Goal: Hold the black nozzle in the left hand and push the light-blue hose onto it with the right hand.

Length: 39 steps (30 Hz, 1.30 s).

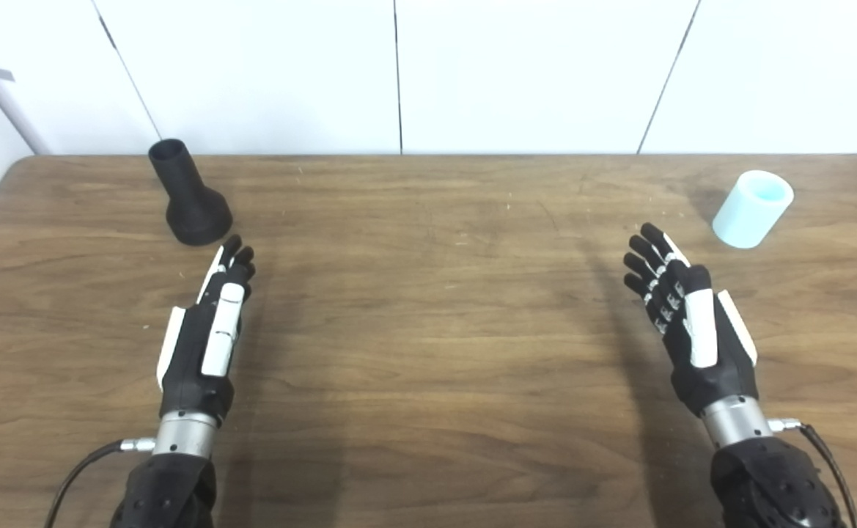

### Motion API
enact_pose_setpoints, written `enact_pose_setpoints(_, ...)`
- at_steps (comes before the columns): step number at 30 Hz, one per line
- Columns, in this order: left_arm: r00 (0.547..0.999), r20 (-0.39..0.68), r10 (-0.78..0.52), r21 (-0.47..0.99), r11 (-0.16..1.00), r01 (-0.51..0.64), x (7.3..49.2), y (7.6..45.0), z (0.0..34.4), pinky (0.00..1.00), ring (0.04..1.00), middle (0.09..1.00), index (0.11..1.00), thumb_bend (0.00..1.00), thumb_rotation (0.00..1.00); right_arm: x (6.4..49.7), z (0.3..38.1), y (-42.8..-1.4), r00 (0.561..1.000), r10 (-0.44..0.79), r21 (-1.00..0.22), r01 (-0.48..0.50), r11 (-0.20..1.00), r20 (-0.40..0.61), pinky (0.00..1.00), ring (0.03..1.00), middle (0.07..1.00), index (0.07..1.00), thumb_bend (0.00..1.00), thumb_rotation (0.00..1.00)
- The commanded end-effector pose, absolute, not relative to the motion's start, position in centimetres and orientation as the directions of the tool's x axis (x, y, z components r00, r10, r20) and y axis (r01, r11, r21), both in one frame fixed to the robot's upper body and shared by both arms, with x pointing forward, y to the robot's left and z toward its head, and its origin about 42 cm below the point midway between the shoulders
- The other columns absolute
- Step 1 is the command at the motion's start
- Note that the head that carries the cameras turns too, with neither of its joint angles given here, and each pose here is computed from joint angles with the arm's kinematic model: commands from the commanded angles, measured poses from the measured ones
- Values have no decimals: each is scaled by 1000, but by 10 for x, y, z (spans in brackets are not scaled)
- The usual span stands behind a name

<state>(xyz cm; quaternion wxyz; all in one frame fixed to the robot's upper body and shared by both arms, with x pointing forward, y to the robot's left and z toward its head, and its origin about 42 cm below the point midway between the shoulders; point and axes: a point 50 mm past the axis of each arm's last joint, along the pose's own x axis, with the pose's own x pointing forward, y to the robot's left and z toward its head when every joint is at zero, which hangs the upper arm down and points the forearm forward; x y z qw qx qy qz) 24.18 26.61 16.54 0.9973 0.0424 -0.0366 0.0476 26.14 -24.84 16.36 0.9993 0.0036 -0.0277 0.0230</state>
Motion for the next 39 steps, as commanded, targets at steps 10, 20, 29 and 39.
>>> enact_pose_setpoints(10,989,131,68,90,993,-81,240,266,178,1000,971,956,925,427,914,263,178,-249,992,34,3,-35,999,120,924,947,946,953,568,1000)
enact_pose_setpoints(20,989,127,74,93,992,-86,241,268,177,1000,965,948,921,435,893,263,178,-250,992,33,7,-34,999,122,933,953,949,958,571,1000)
enact_pose_setpoints(29,989,130,67,91,993,-79,237,265,175,1000,962,946,920,437,882,260,174,-252,992,32,4,-33,999,121,933,953,949,957,570,1000)
enact_pose_setpoints(39,990,126,59,96,993,-71,231,254,160,1000,962,947,919,446,877,254,153,-272,993,29,0,-30,1000,112,909,939,940,941,599,1000)
